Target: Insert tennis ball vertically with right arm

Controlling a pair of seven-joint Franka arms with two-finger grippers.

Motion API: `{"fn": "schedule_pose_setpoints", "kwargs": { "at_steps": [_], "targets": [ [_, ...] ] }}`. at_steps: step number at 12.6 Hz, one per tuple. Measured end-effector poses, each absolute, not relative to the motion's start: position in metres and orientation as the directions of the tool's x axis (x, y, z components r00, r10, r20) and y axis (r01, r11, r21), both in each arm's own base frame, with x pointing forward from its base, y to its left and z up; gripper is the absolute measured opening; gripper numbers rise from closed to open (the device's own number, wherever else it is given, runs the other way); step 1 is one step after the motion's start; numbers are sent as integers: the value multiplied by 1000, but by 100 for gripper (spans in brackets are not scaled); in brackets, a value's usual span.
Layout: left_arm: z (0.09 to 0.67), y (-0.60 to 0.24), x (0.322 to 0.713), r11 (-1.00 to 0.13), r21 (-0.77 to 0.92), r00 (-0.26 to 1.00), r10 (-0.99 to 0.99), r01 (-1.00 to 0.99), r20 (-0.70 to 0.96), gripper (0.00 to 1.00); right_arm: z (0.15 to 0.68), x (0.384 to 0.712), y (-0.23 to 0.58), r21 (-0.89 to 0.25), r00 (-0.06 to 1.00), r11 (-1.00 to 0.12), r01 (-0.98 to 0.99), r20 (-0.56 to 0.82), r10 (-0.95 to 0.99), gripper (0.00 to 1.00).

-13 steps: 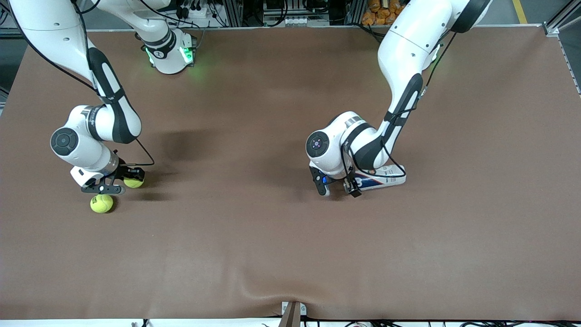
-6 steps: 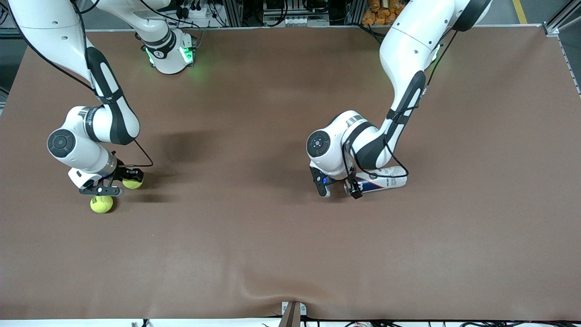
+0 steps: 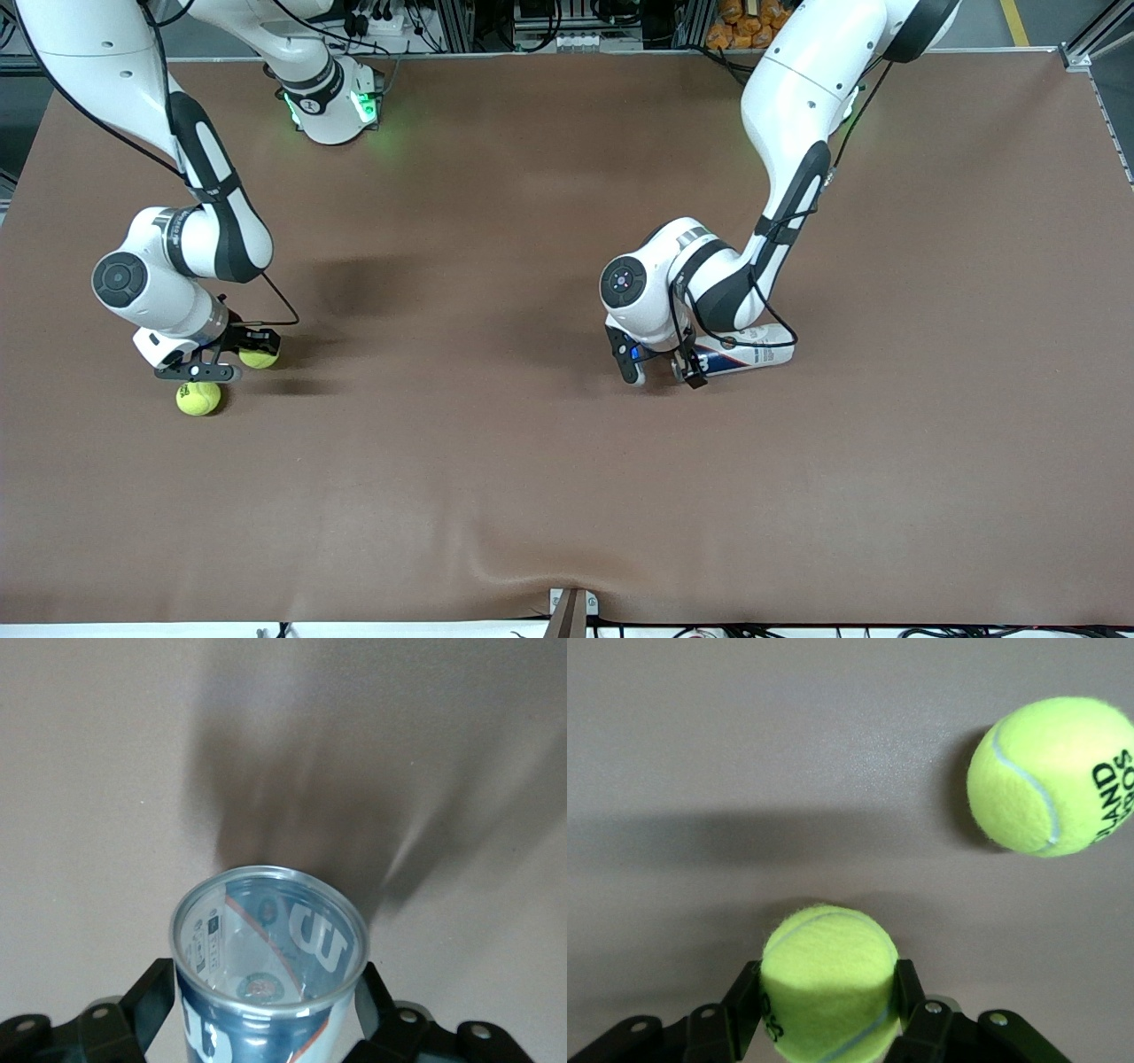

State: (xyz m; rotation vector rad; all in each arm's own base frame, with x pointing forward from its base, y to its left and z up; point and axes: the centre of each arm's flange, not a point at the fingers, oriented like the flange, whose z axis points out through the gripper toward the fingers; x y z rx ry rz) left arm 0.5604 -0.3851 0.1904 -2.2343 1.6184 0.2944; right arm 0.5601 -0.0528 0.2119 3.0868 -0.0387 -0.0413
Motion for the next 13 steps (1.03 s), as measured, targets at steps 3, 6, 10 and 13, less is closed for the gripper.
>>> {"fn": "schedule_pose_setpoints", "kwargs": {
  "at_steps": [3,6,10,13],
  "targets": [
    [190,-385,561,-276,-169,320,-870,-946,-374,82,221,564,-52,53,999,-998,-23,-20,-25,64],
    [191,-385,561,-275,-170,320,-871,-946,-372,78,252,576,-50,43,997,-999,-22,-70,-25,64],
    [194,-386,562,-267,-170,313,-875,-949,-369,71,281,590,-49,39,998,-999,-22,-55,-24,64],
    [195,-388,562,-263,-171,309,-877,-949,-367,72,300,596,-49,35,997,-999,-22,-74,-25,64]
  ]
}}
